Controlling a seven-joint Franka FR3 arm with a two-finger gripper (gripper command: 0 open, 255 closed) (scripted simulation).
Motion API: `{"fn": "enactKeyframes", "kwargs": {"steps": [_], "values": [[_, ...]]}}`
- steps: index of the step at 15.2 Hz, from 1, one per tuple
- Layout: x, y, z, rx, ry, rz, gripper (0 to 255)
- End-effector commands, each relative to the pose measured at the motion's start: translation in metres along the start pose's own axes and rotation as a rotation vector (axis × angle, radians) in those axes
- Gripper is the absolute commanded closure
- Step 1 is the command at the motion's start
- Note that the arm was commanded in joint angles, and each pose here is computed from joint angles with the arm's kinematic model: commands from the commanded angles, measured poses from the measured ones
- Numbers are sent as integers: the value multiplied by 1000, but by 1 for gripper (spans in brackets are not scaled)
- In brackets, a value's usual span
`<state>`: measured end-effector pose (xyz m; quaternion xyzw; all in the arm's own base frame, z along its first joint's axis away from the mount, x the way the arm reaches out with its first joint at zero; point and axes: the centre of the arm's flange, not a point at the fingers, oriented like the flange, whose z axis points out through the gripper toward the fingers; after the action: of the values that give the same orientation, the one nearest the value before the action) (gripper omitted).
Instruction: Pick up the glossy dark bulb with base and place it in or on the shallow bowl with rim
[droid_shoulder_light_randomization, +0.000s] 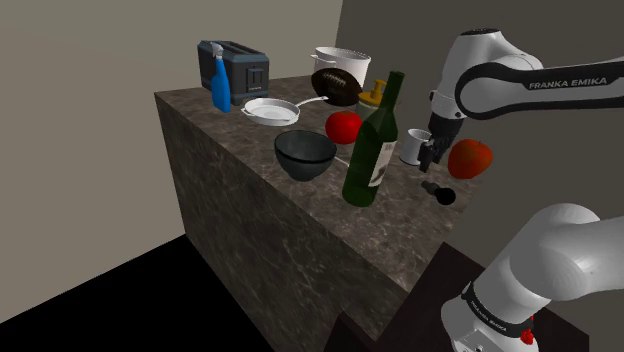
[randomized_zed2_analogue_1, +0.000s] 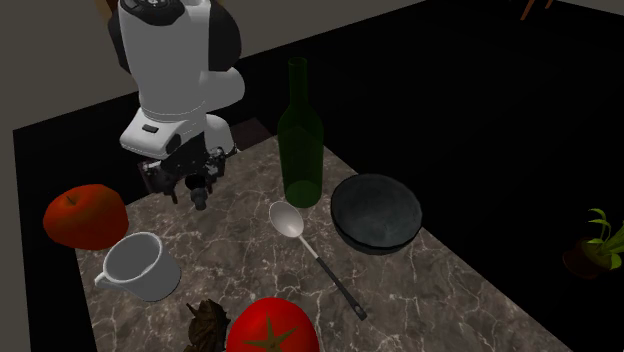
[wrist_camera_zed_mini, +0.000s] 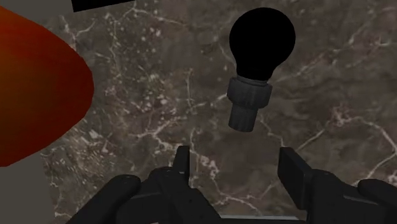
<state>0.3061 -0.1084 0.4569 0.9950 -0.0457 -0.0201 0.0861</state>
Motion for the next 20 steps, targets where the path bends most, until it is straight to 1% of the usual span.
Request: {"fn": "enactKeyframes", "kwargs": {"steps": [1,4,5,12,20], "values": [[-25,-4,6,9,39,56,0],[-72,-15,22,27,115,164,0],[-74,-16,23,28,119,169,0],[-69,-17,62,28,119,169,0],[-69,-17,62,28,119,169,0]]}}
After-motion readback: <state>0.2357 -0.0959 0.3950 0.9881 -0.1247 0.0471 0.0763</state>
